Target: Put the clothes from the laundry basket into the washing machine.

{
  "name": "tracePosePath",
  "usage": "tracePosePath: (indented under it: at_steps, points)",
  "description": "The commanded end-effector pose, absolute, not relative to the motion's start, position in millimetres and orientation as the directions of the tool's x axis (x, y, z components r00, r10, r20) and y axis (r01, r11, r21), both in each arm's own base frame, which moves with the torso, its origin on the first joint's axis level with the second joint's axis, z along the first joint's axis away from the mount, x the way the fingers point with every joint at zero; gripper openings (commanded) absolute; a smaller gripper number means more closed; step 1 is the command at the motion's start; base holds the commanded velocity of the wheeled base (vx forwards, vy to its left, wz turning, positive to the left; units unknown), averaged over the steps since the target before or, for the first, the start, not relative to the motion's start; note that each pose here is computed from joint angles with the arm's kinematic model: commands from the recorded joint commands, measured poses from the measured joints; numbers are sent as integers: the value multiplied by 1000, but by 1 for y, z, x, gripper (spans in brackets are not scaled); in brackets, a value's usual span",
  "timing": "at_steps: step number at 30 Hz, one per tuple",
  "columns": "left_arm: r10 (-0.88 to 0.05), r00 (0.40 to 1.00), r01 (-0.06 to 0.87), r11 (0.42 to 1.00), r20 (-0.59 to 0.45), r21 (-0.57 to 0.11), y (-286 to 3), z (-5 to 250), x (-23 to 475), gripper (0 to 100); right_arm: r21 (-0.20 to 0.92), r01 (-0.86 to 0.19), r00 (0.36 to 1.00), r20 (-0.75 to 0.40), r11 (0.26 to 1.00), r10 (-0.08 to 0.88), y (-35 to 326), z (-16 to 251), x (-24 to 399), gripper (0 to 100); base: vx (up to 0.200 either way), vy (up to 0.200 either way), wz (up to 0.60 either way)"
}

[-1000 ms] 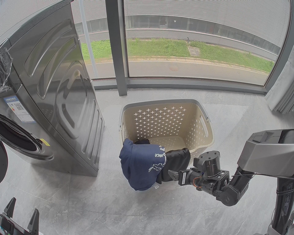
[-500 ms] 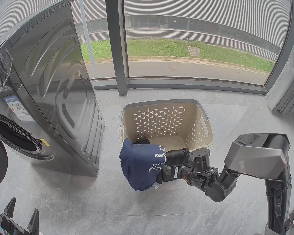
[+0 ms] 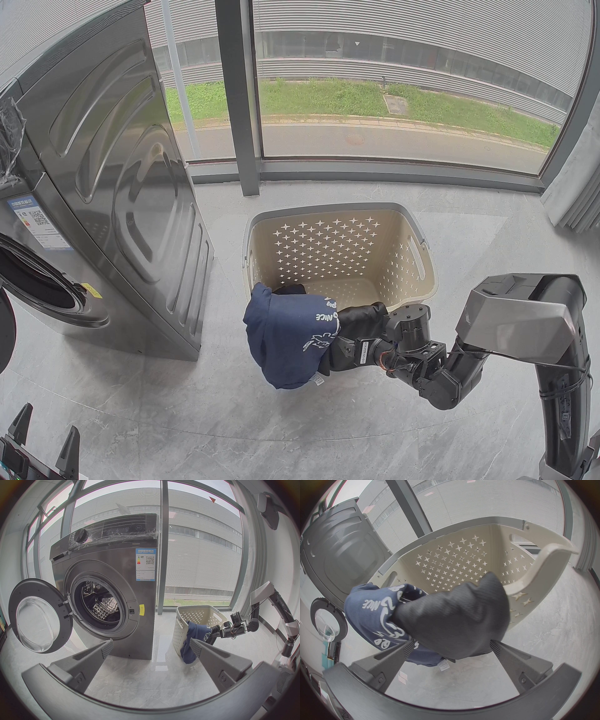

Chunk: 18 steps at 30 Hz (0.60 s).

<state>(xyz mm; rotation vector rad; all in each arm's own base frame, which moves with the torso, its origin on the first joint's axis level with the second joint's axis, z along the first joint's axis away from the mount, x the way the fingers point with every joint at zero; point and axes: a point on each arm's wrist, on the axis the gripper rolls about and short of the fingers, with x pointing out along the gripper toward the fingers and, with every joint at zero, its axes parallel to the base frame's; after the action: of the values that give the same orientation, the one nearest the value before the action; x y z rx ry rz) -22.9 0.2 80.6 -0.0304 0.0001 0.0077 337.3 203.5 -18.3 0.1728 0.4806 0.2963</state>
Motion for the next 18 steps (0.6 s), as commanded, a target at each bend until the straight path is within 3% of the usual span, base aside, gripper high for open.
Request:
tracePosePath:
  at_steps: [1,18]
  points:
    - [8,1000,-8,1000,-8,-31,0,76,-22,100,232,-226,855,-418,946,307,198,-15,341,100,0,0,0]
    - [8,1000,-8,1000,-8,-31,0,76,-22,100,239,-233,868,-385,943,313,205,-17,353,100,0,0,0]
